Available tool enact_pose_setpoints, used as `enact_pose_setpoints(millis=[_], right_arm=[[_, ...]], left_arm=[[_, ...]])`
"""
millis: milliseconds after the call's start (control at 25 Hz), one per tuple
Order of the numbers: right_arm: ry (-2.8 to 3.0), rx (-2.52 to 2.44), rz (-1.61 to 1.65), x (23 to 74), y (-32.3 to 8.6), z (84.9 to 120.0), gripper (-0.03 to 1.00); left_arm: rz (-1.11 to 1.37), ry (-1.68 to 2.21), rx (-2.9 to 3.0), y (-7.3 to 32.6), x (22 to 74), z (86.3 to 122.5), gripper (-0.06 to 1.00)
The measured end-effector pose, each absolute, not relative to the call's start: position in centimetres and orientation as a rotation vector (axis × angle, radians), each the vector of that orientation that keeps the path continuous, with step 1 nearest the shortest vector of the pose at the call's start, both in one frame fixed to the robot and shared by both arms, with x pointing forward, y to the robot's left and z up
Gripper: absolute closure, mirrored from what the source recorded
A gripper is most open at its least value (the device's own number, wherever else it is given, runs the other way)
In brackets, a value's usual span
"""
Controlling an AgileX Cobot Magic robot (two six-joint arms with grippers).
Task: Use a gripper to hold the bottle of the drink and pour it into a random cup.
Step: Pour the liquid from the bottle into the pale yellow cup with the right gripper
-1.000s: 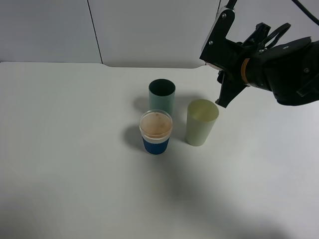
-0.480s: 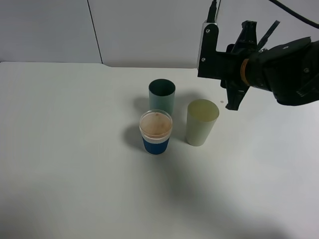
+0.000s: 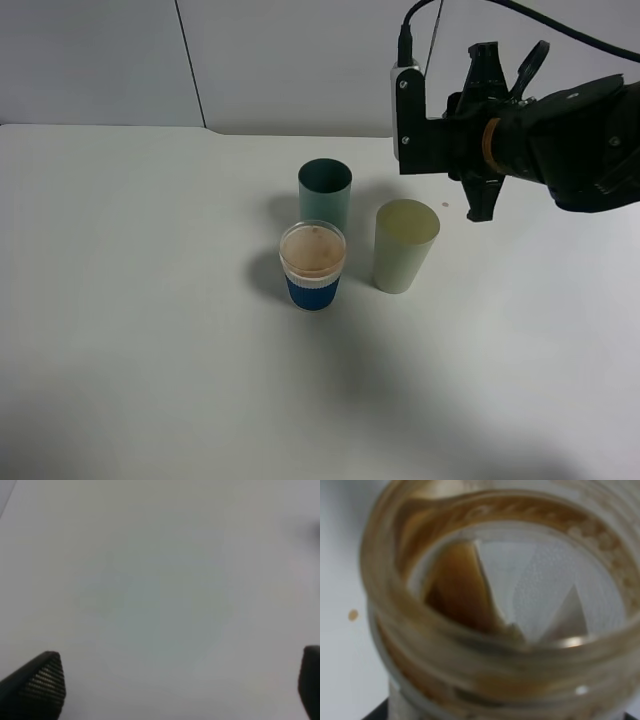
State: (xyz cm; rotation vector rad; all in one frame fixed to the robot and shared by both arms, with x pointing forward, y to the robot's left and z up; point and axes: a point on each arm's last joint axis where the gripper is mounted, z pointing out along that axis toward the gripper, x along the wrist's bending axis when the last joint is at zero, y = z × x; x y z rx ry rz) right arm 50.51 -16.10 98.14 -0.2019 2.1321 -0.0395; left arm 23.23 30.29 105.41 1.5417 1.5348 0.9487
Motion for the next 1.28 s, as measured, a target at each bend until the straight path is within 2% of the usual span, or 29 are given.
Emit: enact_pose_setpoints(millis=[800, 1280], right_arm=[[2.073, -0.448, -0.261, 50.67, -16.61, 98.39, 0.58], [2.064, -0.472, -0.289, 50.7, -16.7, 98.43, 0.58]], left_arm=[[0.949, 1.535, 1.542, 30.29, 23.23, 105.41, 0.02], [0.949, 1.535, 1.542, 30.29, 23.23, 105.41, 0.02]])
